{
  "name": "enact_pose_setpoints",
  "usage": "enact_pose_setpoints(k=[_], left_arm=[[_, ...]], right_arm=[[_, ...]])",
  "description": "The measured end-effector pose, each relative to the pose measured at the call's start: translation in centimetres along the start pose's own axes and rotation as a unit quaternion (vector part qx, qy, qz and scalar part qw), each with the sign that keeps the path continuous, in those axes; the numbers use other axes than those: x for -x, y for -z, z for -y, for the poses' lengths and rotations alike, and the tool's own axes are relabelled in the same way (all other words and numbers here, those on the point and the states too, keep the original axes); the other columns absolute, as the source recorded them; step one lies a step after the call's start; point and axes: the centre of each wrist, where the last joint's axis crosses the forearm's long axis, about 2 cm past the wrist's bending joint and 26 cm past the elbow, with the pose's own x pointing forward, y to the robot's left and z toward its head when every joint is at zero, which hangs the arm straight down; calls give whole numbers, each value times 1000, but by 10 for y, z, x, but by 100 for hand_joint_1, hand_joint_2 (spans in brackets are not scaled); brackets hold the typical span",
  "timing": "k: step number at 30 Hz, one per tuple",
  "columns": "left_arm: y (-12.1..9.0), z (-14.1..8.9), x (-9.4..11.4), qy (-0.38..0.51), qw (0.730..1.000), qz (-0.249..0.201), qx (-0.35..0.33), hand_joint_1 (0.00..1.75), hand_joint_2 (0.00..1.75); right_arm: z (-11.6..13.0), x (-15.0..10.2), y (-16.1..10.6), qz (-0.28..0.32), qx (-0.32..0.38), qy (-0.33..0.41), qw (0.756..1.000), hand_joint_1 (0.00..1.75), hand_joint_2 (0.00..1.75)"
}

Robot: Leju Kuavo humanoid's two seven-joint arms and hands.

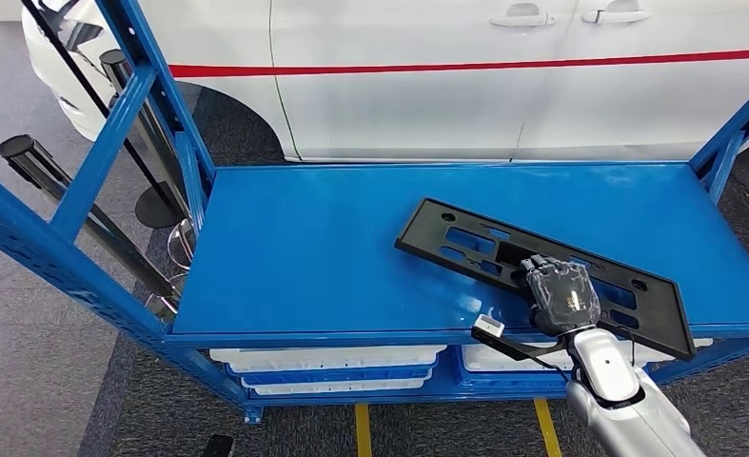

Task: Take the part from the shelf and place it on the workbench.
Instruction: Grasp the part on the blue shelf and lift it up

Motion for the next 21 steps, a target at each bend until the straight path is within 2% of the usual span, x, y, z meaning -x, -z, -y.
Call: enact_pose_setpoints(k=[21], left_arm=[[0,1,0,-3,1000,-15,20,0,175]], right_arm=[[6,-9,1,22,52,-22,998,175,175]])
